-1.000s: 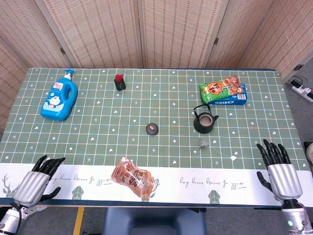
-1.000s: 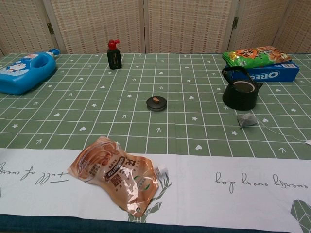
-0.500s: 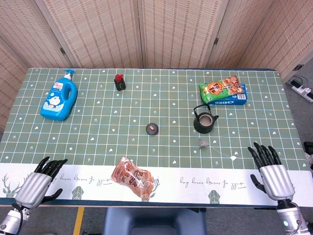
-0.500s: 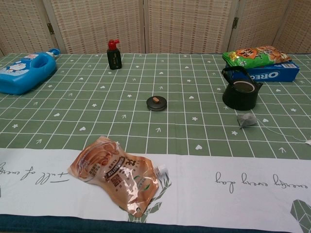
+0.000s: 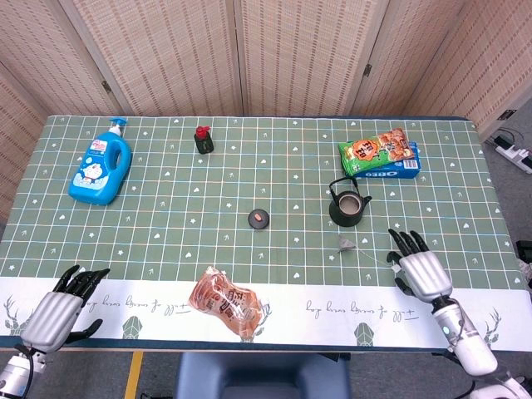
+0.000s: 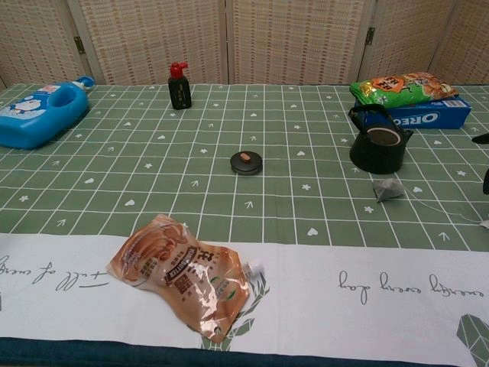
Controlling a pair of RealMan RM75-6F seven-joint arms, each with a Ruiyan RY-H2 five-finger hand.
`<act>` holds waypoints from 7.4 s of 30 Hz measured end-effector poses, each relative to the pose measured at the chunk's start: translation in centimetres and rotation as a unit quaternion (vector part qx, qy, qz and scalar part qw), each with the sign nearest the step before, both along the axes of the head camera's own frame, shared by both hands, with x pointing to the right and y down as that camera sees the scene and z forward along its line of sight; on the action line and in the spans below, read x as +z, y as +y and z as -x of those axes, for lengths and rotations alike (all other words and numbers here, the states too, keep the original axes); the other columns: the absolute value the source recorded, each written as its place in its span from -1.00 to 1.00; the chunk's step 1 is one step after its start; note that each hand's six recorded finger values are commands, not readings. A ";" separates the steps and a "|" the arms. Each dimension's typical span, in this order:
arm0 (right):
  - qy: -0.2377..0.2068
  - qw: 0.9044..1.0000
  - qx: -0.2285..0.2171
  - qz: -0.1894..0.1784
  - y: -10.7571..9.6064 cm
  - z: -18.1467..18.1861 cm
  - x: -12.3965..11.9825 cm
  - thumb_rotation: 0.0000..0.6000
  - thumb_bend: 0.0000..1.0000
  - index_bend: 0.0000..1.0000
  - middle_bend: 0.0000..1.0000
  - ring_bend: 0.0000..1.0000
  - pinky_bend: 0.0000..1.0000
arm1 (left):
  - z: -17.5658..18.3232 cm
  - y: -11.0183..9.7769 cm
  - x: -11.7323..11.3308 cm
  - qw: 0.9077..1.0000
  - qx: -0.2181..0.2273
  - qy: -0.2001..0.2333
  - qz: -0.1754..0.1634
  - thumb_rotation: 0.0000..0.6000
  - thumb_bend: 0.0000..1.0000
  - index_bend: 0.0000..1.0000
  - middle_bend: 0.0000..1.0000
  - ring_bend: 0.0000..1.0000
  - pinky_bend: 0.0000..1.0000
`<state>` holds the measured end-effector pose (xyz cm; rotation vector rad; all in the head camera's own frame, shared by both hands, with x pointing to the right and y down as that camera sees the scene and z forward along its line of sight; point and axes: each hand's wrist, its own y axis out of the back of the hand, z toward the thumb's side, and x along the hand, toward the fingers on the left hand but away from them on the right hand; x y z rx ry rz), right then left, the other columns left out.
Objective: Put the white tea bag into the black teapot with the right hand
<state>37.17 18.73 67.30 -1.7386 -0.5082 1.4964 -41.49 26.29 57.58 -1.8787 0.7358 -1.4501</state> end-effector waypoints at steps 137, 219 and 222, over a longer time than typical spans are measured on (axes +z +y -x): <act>-0.006 0.987 0.122 -0.103 -20.3 9.5 -6.6 1.00 -0.26 0.25 -1.00 -1.00 -1.00 | 2.1 -1.7 -0.1 0.999 -0.032 0.012 0.005 1.00 -0.37 -1.00 -0.80 -0.80 -0.93; 0.159 0.986 0.056 0.009 -9.4 1.9 -7.3 1.00 -0.26 -1.00 0.16 -0.07 -1.00 | 1.7 -1.1 -0.4 1.000 -0.026 0.008 -0.001 1.00 -0.37 -1.00 -0.80 -0.80 -0.92; 0.154 0.987 0.054 0.008 -10.0 2.1 -6.7 1.00 -0.26 -1.00 0.40 0.20 -0.69 | 1.7 -1.1 -0.4 1.000 -0.026 0.008 -0.001 1.00 -0.37 -1.00 -0.80 -0.80 -0.92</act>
